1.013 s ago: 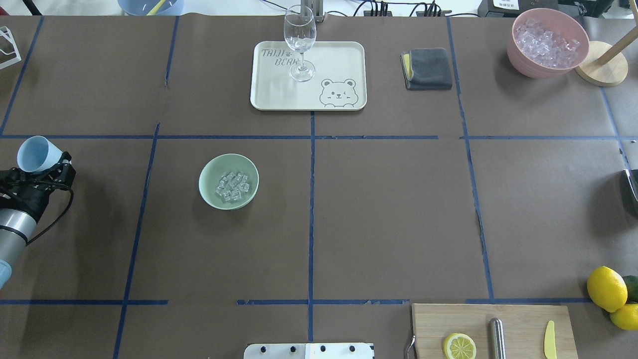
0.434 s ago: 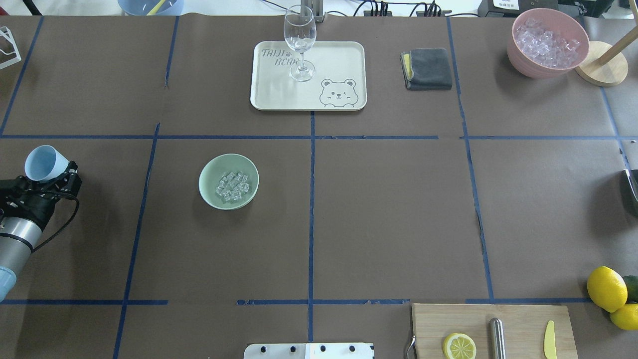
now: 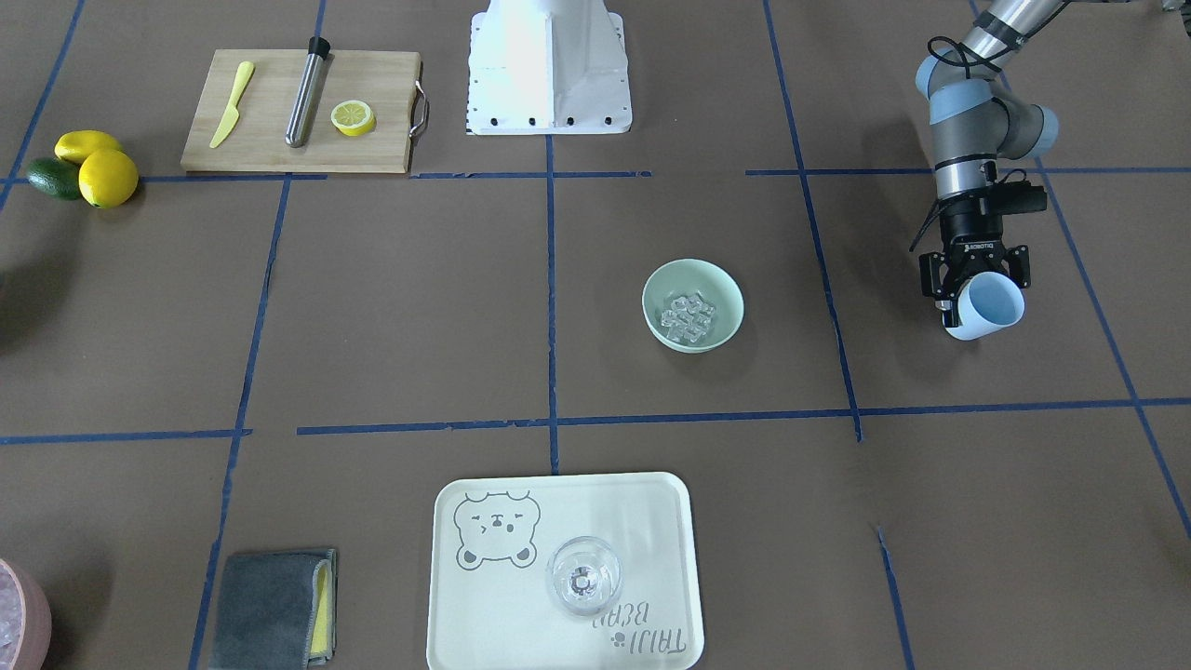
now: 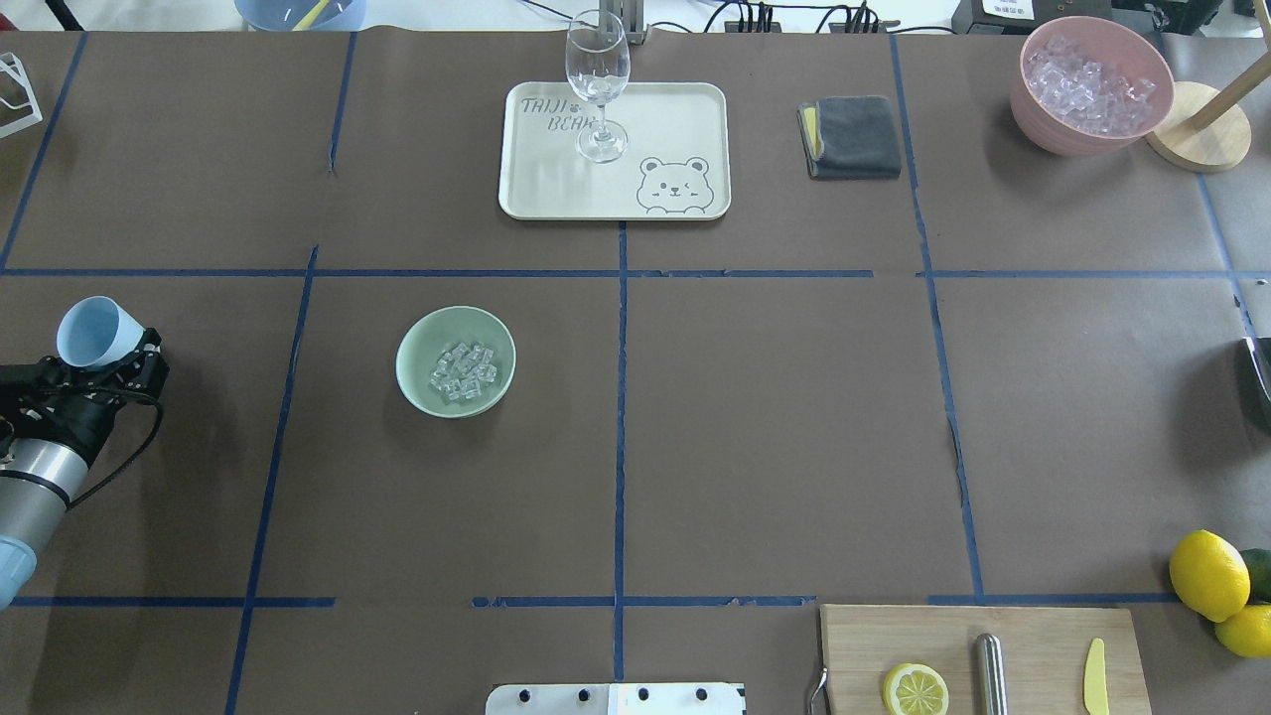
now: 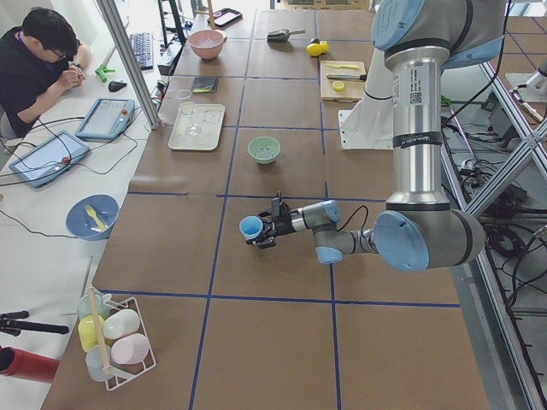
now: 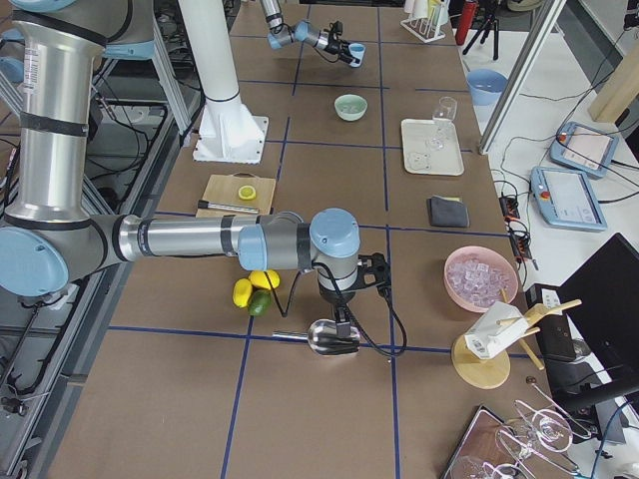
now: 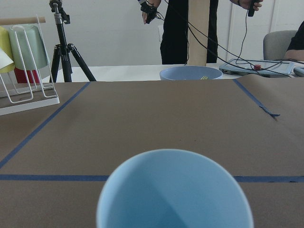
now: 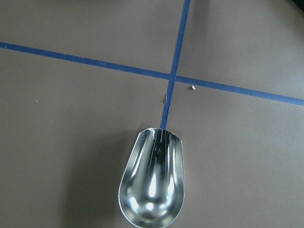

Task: Pour ice into bowl

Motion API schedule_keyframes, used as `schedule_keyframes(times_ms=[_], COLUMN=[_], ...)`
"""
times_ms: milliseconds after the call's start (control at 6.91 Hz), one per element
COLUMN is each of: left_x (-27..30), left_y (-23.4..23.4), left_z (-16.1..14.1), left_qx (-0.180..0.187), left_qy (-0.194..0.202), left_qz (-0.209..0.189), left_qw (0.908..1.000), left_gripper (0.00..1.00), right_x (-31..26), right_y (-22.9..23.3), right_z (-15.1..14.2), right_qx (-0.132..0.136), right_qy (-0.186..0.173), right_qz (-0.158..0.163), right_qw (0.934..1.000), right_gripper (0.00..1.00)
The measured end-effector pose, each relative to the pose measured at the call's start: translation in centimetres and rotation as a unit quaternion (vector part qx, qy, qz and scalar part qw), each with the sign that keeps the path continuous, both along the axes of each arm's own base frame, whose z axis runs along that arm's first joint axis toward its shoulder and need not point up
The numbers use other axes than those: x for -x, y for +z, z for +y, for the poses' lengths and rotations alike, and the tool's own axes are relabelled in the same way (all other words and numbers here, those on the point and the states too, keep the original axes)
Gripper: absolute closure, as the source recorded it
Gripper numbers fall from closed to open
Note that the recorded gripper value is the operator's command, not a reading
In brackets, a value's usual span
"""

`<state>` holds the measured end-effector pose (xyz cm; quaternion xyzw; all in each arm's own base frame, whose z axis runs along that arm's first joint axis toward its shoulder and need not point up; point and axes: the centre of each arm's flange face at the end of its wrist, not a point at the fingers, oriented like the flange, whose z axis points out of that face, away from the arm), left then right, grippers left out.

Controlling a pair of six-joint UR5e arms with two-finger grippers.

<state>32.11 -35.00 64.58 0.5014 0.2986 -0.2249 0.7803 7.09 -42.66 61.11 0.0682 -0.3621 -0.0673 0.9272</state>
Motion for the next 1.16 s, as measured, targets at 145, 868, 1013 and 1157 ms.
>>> schedule_keyframes(times_ms=[145, 868, 1013, 1157], left_x=[0.3, 7.2, 8.7, 10.9], left_y=[-0.1, -5.9, -7.5, -8.7], left_z=[0.1, 1.9, 0.9, -0.6], left_qx=[-0.001, -0.037, -0.045, -0.054], left_qy=[0.001, 0.067, 0.089, 0.117], left_qz=[0.001, -0.002, -0.012, -0.033], left_qw=[1.0, 0.9971, 0.9949, 0.9912], left_gripper=[0.0, 0.0, 0.0, 0.0], right_x=[0.0, 0.0, 0.0, 0.0], right_y=[0.0, -0.2, -0.4, -0.9], right_z=[0.0, 0.0, -0.1, -0.2], right_qx=[0.0, -0.001, -0.004, -0.009], right_qy=[0.0, 0.0, 0.0, 0.0], right_qz=[0.0, 0.0, 0.0, 0.0], right_qw=[1.0, 1.0, 1.0, 1.0], right_gripper=[0.0, 0.0, 0.0, 0.0])
